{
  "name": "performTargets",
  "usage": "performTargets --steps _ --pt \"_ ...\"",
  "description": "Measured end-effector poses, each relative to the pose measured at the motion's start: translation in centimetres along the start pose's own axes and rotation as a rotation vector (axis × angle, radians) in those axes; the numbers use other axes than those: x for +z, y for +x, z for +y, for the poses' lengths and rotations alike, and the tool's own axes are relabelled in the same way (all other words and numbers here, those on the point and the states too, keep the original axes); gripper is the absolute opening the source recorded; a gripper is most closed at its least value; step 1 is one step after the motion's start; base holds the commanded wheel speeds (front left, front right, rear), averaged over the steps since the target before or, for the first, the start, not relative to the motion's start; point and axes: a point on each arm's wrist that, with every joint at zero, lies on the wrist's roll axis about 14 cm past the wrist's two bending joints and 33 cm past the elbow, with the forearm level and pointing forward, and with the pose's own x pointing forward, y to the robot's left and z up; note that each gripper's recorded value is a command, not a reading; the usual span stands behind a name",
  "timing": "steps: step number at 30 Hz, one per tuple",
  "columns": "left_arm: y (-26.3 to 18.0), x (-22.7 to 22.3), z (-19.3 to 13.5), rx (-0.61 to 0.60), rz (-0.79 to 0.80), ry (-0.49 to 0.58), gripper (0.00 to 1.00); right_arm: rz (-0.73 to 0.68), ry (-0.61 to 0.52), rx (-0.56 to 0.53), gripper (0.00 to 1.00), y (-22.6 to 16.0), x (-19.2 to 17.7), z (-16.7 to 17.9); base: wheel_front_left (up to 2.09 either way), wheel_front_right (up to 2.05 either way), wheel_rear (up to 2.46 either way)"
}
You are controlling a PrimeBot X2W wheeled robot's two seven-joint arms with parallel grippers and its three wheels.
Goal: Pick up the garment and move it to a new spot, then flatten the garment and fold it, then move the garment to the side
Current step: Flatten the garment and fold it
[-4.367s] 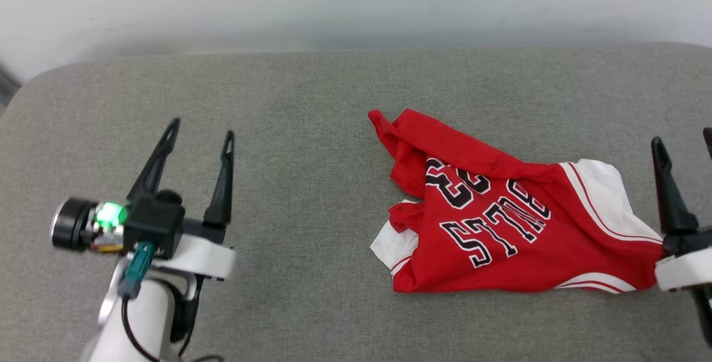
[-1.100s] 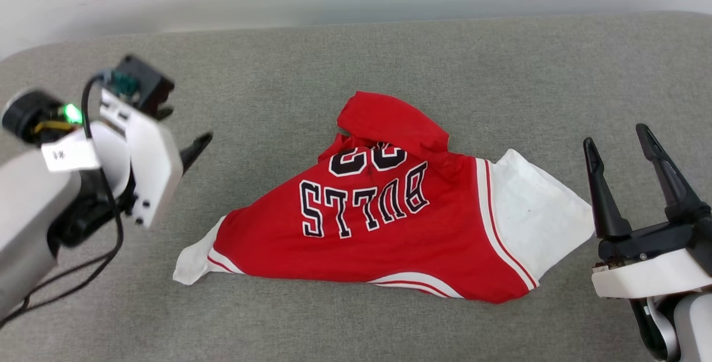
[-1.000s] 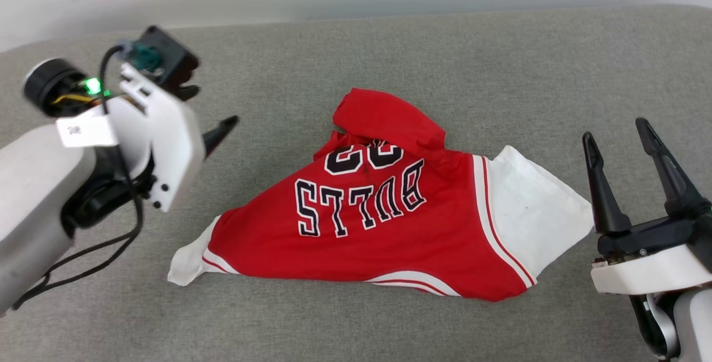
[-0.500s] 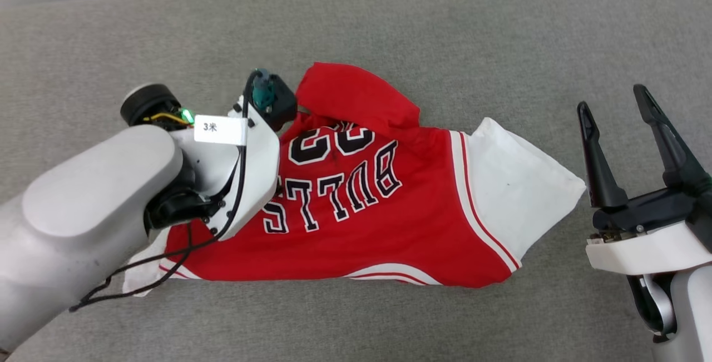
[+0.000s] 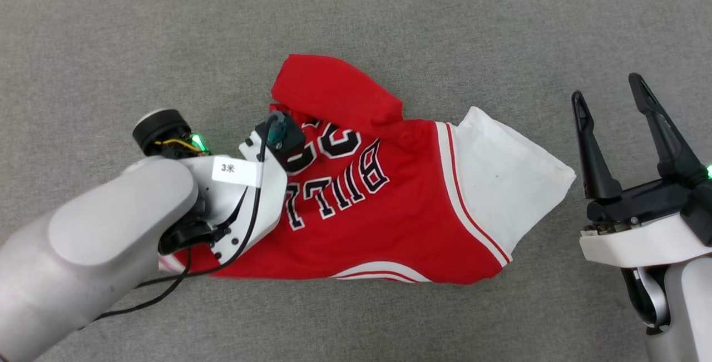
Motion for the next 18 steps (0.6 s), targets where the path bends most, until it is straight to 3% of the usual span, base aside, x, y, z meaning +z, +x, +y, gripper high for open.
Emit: performTargets --steps 5,10,18 --pt "-3.6 5.0 2.4 0.092 -0.185 0.065 0.00 -0.011 0.001 -0.003 1.00 -0.4 0.6 0.1 0.00 0.00 0.00" --pt "-5.7 7.9 5.5 0.171 -0.265 0.088 0.00 -0.009 0.000 -0.003 1.00 -0.4 0.4 0.0 0.00 0.00 0.00" --pt "-1.1 8.9 7.9 0.176 -0.279 0.045 0.00 0.017 0.007 -0.013 1.00 0.4 -1.0 -0.1 0.00 0.00 0.00"
